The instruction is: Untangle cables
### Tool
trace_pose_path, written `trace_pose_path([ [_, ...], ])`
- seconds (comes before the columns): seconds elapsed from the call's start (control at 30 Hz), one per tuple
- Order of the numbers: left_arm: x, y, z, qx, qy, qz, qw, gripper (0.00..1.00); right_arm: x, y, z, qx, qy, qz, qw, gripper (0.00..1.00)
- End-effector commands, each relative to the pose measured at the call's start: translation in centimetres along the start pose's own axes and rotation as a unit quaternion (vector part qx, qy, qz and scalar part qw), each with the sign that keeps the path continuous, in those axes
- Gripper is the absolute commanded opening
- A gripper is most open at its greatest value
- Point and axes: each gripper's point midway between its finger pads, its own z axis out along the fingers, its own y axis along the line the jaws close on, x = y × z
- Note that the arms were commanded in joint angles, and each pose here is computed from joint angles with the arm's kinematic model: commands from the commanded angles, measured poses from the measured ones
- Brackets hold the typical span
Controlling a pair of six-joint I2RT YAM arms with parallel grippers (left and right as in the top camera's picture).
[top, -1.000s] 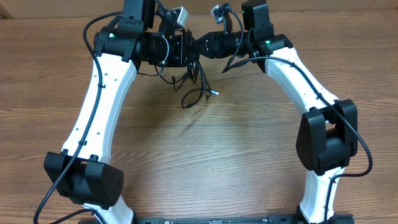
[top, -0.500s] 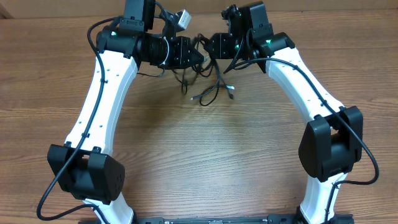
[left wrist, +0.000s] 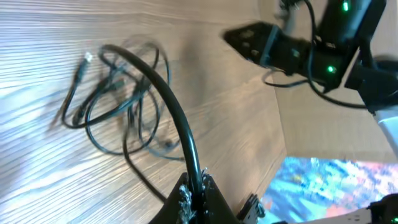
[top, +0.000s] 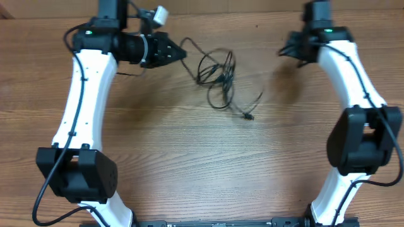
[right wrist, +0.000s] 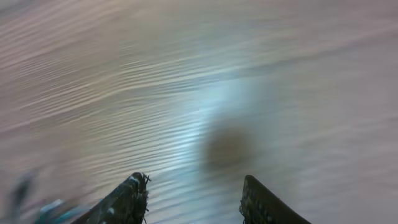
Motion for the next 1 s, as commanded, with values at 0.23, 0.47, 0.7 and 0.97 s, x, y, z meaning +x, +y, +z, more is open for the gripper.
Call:
trace_pose_path([
  [0.23,0.3,2.3,-1.6,-0.106,-0.012,0.004,0.994,0.04,2.1,2.9,-0.3,-0.127,0.063,0.017,0.99,0.68],
  [0.47,0.6,2.9,-0.8,-0.157,-0.006,0.024,0.987,0.04,4.7,7.6,-2.9,-0.277,0.134,0.014,0.951,0.75],
  [0.7,0.8,6.0,-1.6,-0.28,-0.007,0.032,0.96,0.99,6.8,8.2,-4.1,-0.302,0.188,0.032,0.934,0.76],
  [0.97,1.1,5.1,0.0,-0.301,-0.002,0.056,0.952,0.97,7.4,8.7,-4.2,-0.301,0.196,0.028,0.933,0.78],
])
